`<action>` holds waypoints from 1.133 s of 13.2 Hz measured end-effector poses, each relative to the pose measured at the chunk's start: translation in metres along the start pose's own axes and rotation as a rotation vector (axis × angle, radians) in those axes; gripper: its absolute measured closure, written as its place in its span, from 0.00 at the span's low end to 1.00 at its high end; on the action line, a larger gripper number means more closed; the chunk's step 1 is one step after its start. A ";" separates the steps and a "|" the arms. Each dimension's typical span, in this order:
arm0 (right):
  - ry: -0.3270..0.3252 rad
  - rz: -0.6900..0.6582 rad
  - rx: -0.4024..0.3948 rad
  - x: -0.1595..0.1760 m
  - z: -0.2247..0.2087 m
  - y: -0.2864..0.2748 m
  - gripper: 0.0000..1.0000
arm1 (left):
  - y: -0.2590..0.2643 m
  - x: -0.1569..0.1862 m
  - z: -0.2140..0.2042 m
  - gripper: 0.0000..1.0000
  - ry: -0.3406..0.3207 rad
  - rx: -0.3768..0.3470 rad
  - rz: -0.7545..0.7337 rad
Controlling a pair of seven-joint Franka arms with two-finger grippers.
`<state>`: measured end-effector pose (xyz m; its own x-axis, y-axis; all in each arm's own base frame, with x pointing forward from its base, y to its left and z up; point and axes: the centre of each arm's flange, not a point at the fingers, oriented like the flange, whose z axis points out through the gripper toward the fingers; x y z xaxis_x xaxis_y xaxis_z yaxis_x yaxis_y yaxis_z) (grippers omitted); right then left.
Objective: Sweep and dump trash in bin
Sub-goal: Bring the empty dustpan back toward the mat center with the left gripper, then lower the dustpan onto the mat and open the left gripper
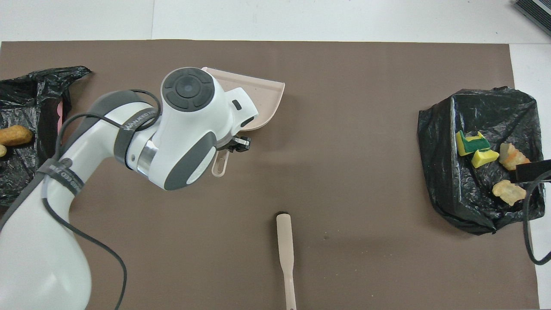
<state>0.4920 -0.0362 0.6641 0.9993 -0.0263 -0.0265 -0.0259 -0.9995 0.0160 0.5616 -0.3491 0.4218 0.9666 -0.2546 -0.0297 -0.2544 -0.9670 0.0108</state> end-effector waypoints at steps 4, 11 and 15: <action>0.000 -0.002 0.000 0.000 0.000 -0.001 0.00 | 0.058 -0.005 0.015 0.68 0.008 -0.034 -0.096; 0.000 -0.006 -0.001 0.000 0.000 -0.003 0.00 | 0.097 0.009 0.057 0.68 -0.004 -0.033 -0.131; 0.003 -0.001 -0.002 0.002 -0.004 -0.005 0.00 | 0.092 0.013 0.054 0.49 0.006 -0.032 -0.137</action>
<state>0.4945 -0.0313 0.6678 0.9994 -0.0256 -0.0235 -0.0252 -0.9995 0.0176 0.5488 -0.4418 0.3687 0.9924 -0.1199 -0.0274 -0.1188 -0.9921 0.0390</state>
